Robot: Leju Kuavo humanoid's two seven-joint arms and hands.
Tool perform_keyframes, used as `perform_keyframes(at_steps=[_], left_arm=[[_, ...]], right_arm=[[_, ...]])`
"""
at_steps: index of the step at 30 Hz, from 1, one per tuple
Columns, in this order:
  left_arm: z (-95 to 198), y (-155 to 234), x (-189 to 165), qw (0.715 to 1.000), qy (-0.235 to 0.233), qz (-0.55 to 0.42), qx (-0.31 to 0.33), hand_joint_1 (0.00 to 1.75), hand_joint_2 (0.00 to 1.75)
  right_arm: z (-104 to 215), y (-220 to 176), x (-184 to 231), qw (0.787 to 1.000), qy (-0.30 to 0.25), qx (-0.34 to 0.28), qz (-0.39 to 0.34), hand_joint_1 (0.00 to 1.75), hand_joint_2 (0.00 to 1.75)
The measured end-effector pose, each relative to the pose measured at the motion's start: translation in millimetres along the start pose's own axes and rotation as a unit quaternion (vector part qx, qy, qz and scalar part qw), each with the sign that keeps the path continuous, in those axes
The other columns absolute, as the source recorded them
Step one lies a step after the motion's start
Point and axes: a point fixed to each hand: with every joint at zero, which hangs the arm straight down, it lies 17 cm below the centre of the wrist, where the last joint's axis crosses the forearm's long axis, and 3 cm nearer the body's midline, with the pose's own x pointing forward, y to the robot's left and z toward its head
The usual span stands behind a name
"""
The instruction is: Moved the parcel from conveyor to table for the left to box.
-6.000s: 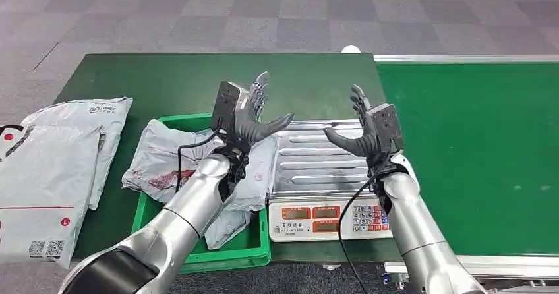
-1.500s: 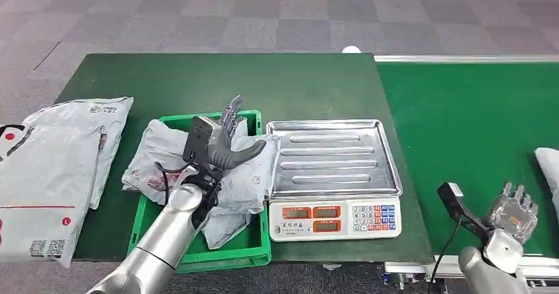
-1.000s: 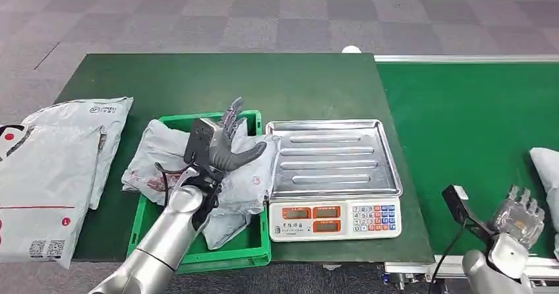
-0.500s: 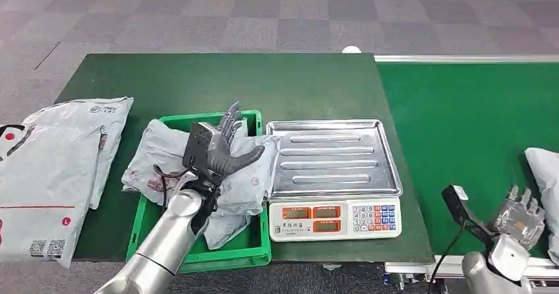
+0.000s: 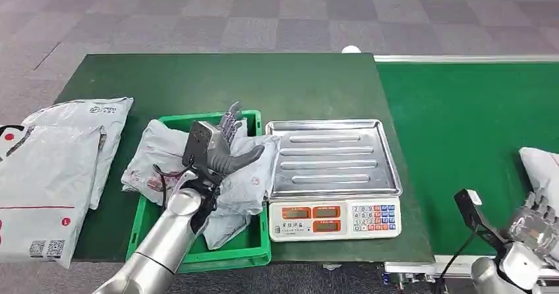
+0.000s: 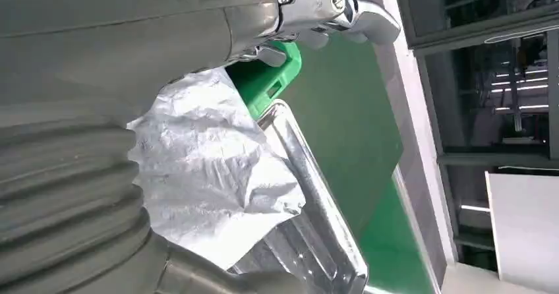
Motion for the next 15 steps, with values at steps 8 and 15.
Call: perform_keyframes(at_steps=[8, 15], left_arm=[[0.1, -0.1, -0.1, 1.000, 0.000, 0.000, 0.000, 0.00, 1.75], [1.5, -0.4, -1.5, 1.000, 0.001, 0.001, 0.000, 0.00, 1.75]], right_arm=[[1.5, 1.6, -5.3, 1.000, 0.004, 0.002, 0.001, 0.00, 1.75], [2.0, 2.4, -5.9, 1.000, 0.005, 0.003, 0.004, 0.00, 1.75]])
